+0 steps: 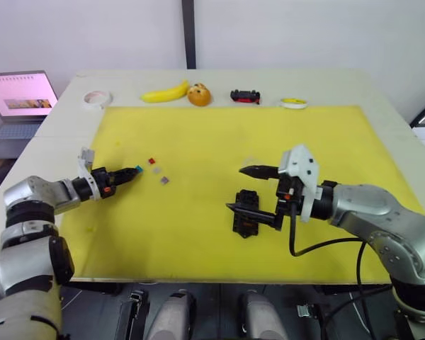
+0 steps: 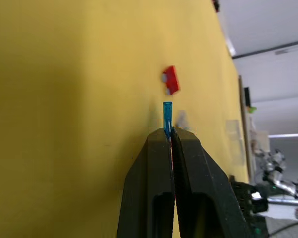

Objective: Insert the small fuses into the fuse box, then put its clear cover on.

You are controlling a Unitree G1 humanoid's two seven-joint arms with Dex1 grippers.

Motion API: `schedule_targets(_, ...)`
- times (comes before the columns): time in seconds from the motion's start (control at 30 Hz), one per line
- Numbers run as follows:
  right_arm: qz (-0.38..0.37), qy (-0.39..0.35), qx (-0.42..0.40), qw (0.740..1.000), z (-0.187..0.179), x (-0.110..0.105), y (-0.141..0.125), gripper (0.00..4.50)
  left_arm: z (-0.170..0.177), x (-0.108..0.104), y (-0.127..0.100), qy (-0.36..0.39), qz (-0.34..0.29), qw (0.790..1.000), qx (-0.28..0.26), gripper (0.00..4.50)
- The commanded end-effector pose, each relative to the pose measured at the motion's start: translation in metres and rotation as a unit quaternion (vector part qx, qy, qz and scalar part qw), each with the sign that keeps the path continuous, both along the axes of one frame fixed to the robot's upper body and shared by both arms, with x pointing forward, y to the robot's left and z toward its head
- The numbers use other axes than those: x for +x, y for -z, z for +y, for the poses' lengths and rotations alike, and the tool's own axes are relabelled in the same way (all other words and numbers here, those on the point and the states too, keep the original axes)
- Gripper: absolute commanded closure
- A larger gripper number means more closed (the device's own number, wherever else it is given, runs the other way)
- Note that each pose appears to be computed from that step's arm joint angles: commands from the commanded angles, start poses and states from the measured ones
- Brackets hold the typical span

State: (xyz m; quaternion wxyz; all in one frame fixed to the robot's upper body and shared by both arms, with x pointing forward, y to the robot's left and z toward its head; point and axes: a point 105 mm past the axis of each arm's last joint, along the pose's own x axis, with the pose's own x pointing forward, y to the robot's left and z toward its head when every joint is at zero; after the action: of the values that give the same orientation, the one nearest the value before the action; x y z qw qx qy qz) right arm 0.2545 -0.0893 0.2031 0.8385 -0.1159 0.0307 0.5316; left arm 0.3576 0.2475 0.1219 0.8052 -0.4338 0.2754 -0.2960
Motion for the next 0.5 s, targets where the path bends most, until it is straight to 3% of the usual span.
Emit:
schedule_targets(0.03,-0.016,-0.001,0.009,1.000,-0.002,-0.005,-0.010,0.00,-0.007,-0.012,-0.037,0.045,-0.052,0.997,-0.027,4.47)
schedule_targets(0.3,0.010,0.003,0.045,0.999,-0.002,-0.008,-0.012,0.00,-0.041,-0.042,-0.076,0.125,-0.121,0.984,-0.026,4.47)
schedule_targets(0.5,0.091,0.012,0.145,0.985,0.009,-0.003,-0.019,0.00,-0.095,-0.056,-0.116,0.203,-0.225,0.949,-0.085,4.47)
